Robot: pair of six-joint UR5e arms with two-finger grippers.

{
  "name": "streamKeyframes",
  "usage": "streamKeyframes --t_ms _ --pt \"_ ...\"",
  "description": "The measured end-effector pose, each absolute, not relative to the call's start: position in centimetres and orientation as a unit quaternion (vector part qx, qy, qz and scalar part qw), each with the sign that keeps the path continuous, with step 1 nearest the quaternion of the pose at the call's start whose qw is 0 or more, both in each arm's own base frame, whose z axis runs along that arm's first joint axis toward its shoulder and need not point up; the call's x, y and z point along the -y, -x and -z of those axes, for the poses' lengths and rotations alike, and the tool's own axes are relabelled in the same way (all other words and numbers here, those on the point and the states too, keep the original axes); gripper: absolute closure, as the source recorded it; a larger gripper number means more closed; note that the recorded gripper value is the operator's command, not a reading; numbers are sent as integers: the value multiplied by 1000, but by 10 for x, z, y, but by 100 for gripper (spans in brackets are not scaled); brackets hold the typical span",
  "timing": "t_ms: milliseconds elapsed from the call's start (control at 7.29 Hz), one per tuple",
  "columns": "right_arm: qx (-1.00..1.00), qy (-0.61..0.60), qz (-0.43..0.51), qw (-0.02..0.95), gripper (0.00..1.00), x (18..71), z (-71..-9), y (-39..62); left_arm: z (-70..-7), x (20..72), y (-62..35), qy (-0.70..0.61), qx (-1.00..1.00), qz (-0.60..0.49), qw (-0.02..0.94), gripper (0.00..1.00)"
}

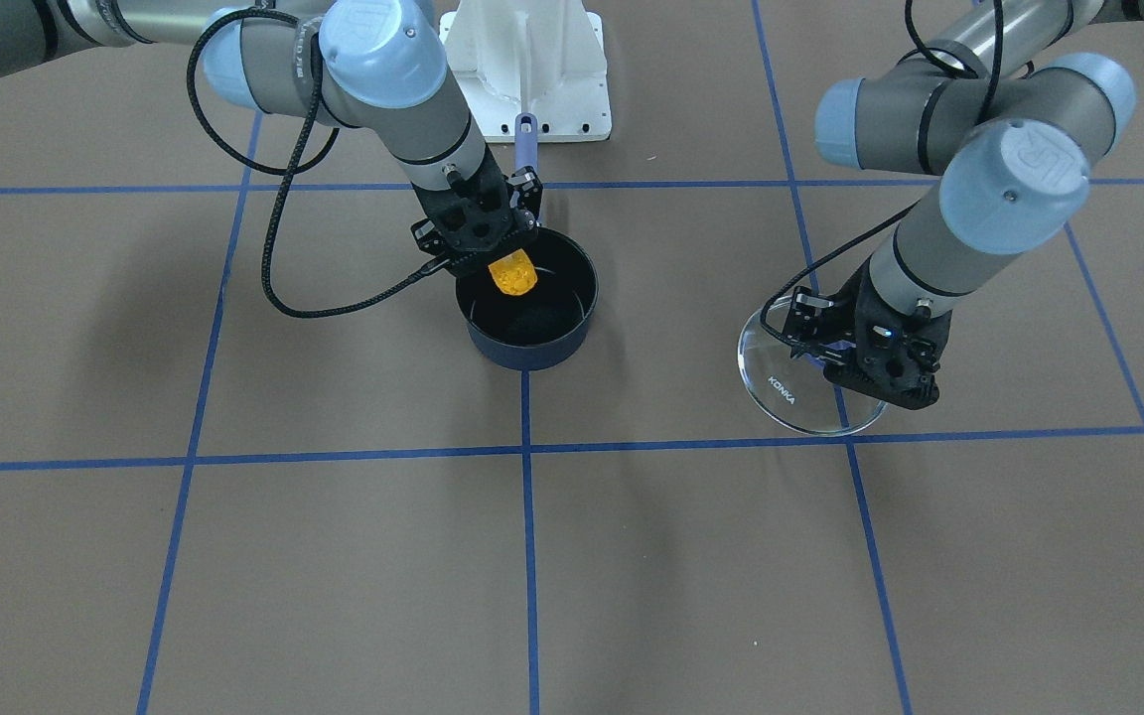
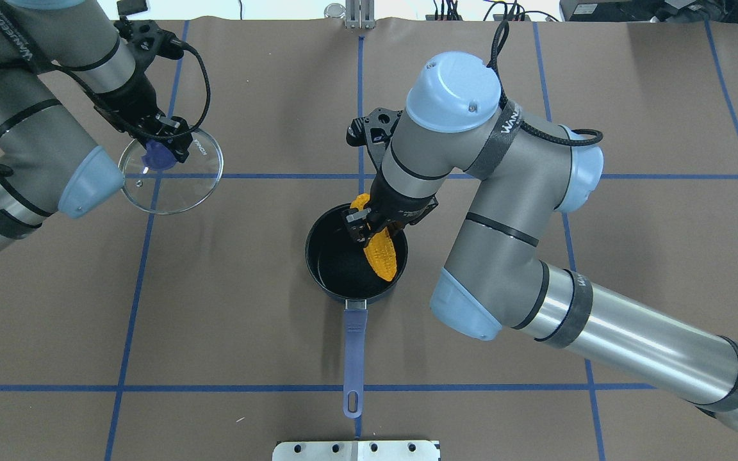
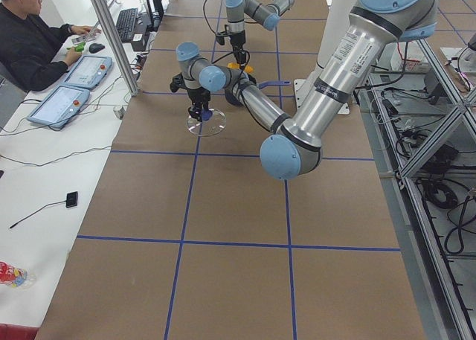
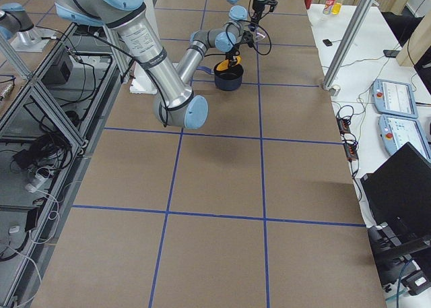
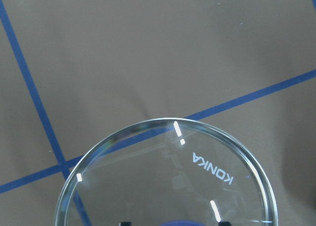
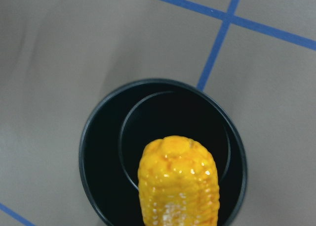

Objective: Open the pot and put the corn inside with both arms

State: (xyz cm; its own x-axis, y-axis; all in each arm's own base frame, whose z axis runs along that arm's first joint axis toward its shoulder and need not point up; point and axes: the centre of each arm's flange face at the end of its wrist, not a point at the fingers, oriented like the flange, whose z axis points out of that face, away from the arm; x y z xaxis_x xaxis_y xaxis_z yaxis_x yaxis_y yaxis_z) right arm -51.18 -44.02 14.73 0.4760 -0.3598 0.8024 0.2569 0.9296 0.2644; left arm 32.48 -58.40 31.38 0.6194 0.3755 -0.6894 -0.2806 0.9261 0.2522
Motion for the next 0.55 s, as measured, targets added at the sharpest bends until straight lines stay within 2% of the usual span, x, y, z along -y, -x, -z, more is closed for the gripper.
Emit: streamKeyframes --t_ms 549 --pt "486 -61 184 852 0 437 -141 513 -383 586 -278 -49 -384 -206 899 48"
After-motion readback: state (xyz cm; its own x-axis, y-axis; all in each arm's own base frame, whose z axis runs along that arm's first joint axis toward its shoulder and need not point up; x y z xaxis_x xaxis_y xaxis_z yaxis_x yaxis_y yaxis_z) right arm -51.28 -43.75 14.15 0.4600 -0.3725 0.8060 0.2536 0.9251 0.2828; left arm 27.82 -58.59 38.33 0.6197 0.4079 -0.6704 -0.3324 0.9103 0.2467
